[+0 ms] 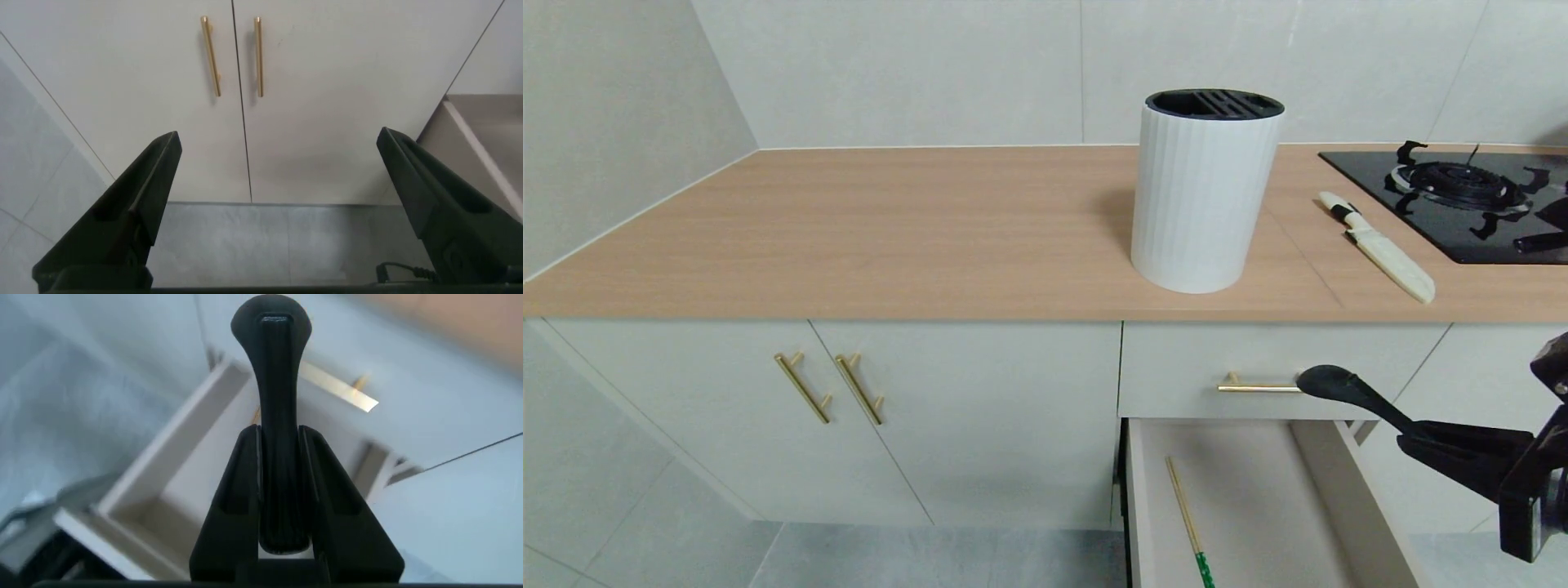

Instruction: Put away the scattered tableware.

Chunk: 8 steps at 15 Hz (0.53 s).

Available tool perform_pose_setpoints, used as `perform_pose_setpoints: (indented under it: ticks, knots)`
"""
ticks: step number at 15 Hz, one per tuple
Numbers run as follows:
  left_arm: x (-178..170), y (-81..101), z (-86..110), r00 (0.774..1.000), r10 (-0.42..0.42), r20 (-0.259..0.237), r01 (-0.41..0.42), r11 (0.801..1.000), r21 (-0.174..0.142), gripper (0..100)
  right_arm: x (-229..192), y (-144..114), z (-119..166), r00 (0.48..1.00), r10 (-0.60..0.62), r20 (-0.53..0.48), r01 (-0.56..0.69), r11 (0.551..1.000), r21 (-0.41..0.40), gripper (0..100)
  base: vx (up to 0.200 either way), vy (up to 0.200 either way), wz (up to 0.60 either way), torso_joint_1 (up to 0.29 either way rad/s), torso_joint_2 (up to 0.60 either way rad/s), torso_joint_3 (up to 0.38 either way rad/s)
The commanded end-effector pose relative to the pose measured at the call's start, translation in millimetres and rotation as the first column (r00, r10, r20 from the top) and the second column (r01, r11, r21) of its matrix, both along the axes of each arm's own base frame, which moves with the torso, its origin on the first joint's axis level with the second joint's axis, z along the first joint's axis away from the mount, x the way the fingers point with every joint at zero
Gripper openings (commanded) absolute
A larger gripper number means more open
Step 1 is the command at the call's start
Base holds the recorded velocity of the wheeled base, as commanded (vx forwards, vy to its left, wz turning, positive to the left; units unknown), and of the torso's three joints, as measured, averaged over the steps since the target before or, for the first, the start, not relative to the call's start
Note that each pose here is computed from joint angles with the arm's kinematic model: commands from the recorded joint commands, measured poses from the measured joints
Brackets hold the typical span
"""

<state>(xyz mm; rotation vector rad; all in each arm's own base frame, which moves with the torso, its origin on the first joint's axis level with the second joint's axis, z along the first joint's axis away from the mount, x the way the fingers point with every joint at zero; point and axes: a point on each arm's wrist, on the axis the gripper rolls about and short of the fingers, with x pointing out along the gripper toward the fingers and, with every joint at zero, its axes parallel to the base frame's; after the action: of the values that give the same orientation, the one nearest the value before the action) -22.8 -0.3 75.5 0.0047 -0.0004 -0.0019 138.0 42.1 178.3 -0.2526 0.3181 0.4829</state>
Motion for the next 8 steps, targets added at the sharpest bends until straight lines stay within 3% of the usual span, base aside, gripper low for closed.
perform_pose_setpoints:
  ticks: [1,8]
  knots:
    - [0,0.0,0.0,1.000,0.000,0.000,0.000,1.000,0.000,100,4,2,-8,0.999,0.009,-0.042,-0.009,1.000,-0.012,0,0.000,0.000,0.00,-0.203,0.45,0.251]
    - [0,0.0,0.0,1.000,0.000,0.000,0.000,1.000,0.000,100,11,4,-20,0.995,0.004,-0.104,-0.008,0.999,-0.037,0,0.000,0.000,0.00,-0.207,0.47,0.260]
